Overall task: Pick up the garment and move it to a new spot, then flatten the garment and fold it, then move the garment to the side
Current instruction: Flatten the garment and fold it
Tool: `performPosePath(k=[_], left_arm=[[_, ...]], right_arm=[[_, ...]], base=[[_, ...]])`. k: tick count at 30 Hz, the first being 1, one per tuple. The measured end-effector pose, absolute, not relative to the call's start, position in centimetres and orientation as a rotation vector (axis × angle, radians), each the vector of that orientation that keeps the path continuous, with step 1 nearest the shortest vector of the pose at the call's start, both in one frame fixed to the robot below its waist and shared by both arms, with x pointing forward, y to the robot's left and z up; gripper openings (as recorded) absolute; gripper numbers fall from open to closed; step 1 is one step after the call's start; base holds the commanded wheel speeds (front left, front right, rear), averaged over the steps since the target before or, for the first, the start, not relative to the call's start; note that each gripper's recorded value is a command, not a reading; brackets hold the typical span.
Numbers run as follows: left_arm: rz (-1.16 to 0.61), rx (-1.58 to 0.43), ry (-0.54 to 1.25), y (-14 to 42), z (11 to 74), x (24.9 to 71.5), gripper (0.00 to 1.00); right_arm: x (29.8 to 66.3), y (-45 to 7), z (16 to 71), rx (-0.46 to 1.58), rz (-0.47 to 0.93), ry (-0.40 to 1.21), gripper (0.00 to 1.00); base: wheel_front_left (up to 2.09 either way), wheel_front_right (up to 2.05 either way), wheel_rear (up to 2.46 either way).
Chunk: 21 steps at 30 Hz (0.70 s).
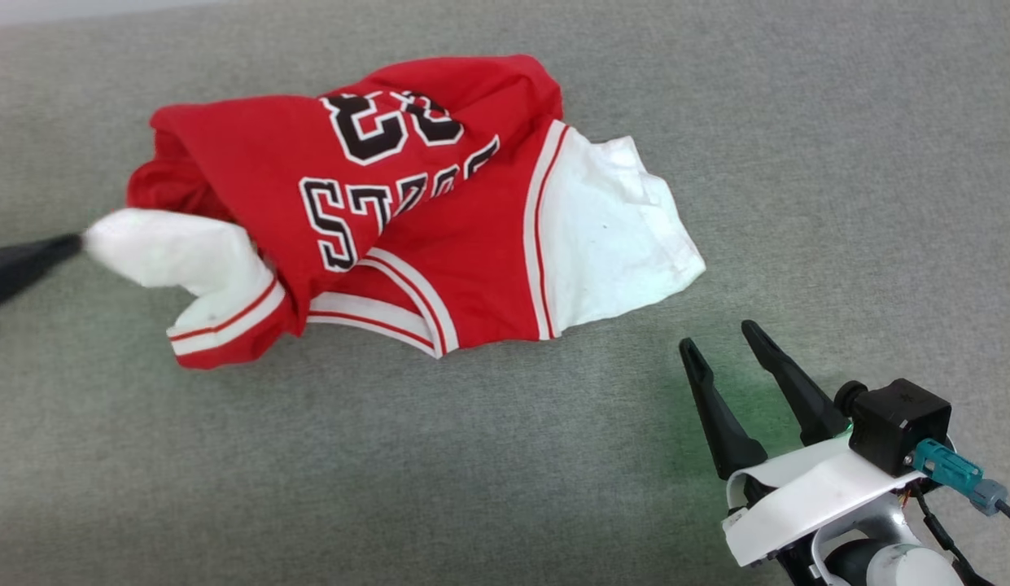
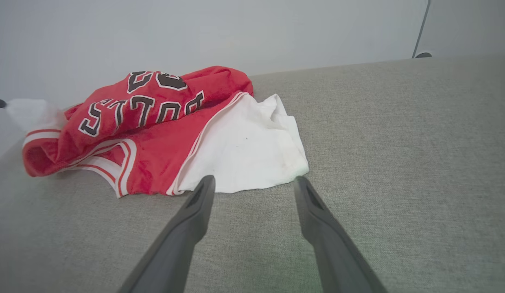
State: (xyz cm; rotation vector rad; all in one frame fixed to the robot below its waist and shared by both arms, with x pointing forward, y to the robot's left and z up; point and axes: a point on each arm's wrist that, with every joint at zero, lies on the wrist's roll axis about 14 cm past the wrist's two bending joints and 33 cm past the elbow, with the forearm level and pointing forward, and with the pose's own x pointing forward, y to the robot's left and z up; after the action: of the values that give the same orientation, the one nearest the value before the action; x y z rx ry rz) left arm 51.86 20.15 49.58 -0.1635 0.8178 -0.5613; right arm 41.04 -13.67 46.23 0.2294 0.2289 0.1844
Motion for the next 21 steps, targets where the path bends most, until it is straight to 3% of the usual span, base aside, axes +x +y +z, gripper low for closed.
performPosePath(k=[7, 21], left_arm=[[-0.321, -0.051, 0.868, 28.5, 48.0, 51.6, 0.0], [-0.077, 0.064, 0.855, 35.9, 45.0, 52.0, 0.0]], right_arm=[[41.2, -13.3, 46.3, 0.231, 0.198, 0.232, 1.0], [40.8, -14.0, 46.0, 0.226, 0.174, 0.242, 1.0]], base=[[0.0, 0.0, 0.0], [0.0, 0.0, 0.0]])
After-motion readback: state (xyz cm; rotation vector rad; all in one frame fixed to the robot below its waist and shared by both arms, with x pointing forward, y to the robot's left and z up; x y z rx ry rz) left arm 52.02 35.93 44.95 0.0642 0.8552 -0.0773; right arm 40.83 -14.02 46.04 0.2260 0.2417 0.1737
